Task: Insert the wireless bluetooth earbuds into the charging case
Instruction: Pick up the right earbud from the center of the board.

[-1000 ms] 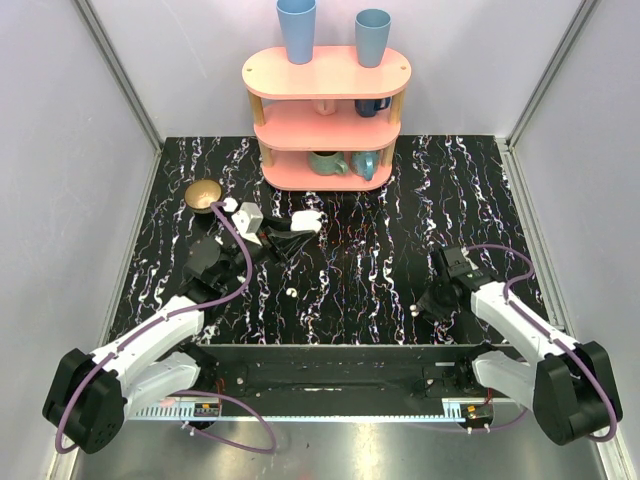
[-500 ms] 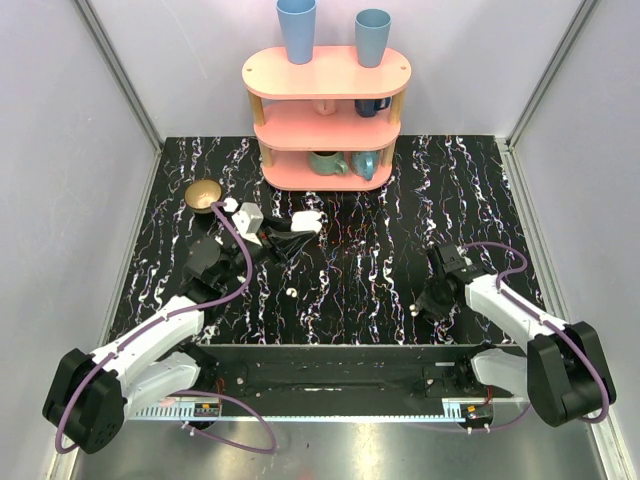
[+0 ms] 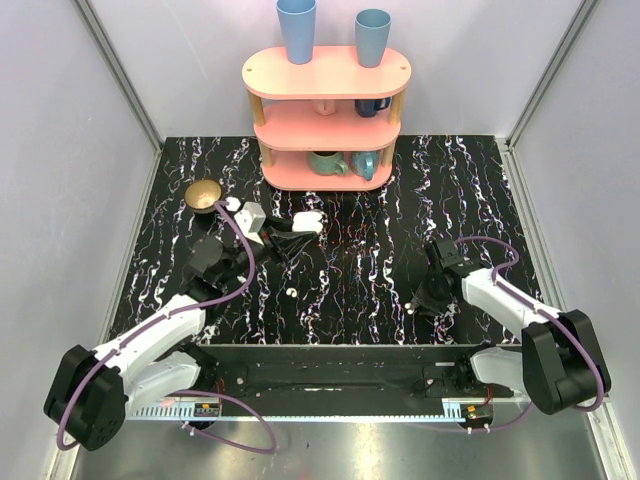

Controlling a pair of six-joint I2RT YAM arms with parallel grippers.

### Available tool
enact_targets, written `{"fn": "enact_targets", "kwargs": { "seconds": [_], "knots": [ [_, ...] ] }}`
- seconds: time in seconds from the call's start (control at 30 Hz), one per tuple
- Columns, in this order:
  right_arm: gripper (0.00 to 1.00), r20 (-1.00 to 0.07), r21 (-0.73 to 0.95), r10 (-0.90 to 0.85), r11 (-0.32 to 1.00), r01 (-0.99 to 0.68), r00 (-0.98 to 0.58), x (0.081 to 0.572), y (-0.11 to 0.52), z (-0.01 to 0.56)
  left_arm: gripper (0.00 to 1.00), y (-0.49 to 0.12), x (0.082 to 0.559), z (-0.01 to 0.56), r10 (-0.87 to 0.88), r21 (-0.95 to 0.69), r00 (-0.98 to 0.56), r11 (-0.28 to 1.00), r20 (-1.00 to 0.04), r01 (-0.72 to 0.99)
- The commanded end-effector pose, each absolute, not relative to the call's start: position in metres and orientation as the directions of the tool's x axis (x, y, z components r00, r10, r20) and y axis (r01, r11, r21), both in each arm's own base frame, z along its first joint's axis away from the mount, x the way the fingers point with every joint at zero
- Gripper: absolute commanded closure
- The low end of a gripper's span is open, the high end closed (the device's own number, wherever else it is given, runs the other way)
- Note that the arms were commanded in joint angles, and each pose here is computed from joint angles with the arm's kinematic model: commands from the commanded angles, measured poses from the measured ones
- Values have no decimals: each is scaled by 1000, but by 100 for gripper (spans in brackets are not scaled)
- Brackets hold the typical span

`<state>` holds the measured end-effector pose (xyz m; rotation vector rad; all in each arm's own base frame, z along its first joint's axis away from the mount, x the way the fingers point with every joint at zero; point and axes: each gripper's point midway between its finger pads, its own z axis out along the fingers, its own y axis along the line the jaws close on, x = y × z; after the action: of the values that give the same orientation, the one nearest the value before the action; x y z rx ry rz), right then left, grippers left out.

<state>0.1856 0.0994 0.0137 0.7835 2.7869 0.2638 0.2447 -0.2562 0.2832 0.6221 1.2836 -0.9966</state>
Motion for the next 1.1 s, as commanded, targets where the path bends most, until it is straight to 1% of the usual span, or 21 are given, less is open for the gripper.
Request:
{"fn": "enact_targets", "kwargs": {
  "seconds": [0.0,0.2,0.43,0.53,0.83,0.97,1.0,1.07],
  "knots": [
    [65,-206,327,507,842,429,-837,203,114,25,100,-258,243,315,-304,-98,46,443,-952,891],
    [63,-252,383,490,842,379,-834,206,117,39,100,-260,243,315,-307,-104,40,438,-951,893],
    [62,-198,369,480,844,388,-855,201,121,26,100,-260,243,315,-306,-105,37,433,-951,896],
    [62,-215,353,483,849,393,-849,204,118,26,100,-260,242,315,-304,-103,38,434,-952,895],
    [62,-266,376,484,849,372,-834,213,117,40,100,-258,242,314,-299,-99,42,443,-953,891],
    [57,-301,382,497,845,374,-814,216,114,47,100,-258,242,314,-297,-100,41,442,-954,892],
    [57,-314,374,500,847,378,-808,217,111,47,100,-258,242,314,-298,-101,40,443,-954,891],
    [61,-314,347,503,850,396,-806,214,106,44,100,-258,242,315,-299,-100,41,441,-953,892]
  ]
}}
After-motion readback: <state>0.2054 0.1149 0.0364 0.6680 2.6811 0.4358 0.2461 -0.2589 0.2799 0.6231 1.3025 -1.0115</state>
